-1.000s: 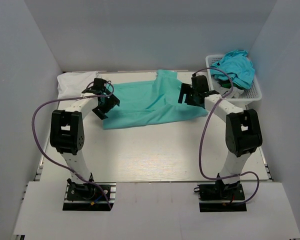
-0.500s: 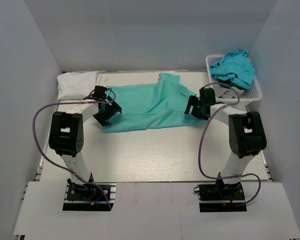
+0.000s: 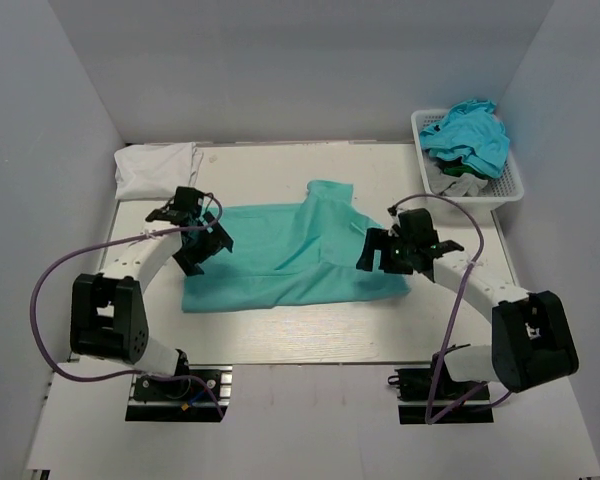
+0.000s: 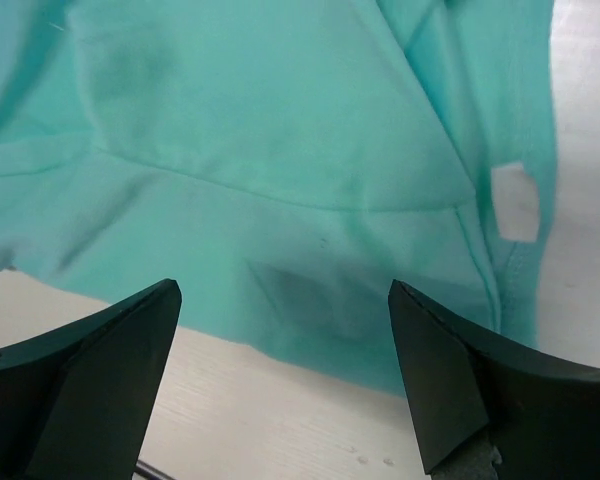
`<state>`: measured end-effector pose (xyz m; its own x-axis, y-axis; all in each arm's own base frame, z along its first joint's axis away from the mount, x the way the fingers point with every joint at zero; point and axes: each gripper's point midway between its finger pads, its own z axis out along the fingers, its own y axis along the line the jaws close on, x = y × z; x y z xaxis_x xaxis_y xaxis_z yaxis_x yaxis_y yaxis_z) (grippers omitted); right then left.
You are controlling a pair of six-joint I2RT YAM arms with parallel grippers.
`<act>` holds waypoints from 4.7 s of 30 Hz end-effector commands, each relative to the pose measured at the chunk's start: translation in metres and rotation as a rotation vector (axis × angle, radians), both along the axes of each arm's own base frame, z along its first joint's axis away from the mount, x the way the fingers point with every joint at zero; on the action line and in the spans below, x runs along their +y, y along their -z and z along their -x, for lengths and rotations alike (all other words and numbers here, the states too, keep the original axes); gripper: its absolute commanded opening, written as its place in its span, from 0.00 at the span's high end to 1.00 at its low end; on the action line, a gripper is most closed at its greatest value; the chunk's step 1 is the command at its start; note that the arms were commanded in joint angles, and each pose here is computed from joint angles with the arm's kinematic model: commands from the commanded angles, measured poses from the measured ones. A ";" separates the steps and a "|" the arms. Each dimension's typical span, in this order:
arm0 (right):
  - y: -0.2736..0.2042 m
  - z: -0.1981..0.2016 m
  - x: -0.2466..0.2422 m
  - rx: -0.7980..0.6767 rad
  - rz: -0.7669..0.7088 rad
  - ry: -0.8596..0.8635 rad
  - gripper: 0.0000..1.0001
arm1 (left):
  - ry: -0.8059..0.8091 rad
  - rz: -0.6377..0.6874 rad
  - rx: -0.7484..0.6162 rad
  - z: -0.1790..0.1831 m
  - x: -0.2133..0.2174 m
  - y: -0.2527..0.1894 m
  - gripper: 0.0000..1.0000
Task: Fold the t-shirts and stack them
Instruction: Fold the flattened tshirt in 1/3 of the way, then grap the side of the flattened tshirt furthest away from the robot with both arms, then fold the other side of the tshirt into a rectangle
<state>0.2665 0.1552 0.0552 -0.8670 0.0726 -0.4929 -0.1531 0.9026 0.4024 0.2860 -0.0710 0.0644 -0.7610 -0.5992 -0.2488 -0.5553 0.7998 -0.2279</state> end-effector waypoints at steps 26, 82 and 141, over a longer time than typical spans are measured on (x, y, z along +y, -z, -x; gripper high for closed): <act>-0.025 -0.329 0.034 -0.320 0.339 0.138 0.18 | -0.248 -0.296 -0.113 -0.206 0.106 0.004 0.04; -0.112 -0.383 0.021 -0.867 0.614 0.056 1.00 | -0.261 -0.267 -0.428 -0.253 0.106 -0.040 1.00; -0.092 -0.057 0.022 -0.584 0.093 -0.021 0.10 | -0.257 -0.098 -0.248 -0.076 0.064 -0.075 0.00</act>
<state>0.2991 0.1319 0.0980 -0.5519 -0.0640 -0.8315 -0.2011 0.9778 0.0582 0.3420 0.0204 0.1201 -0.4244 -0.7654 -0.4837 -0.8087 0.5607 -0.1776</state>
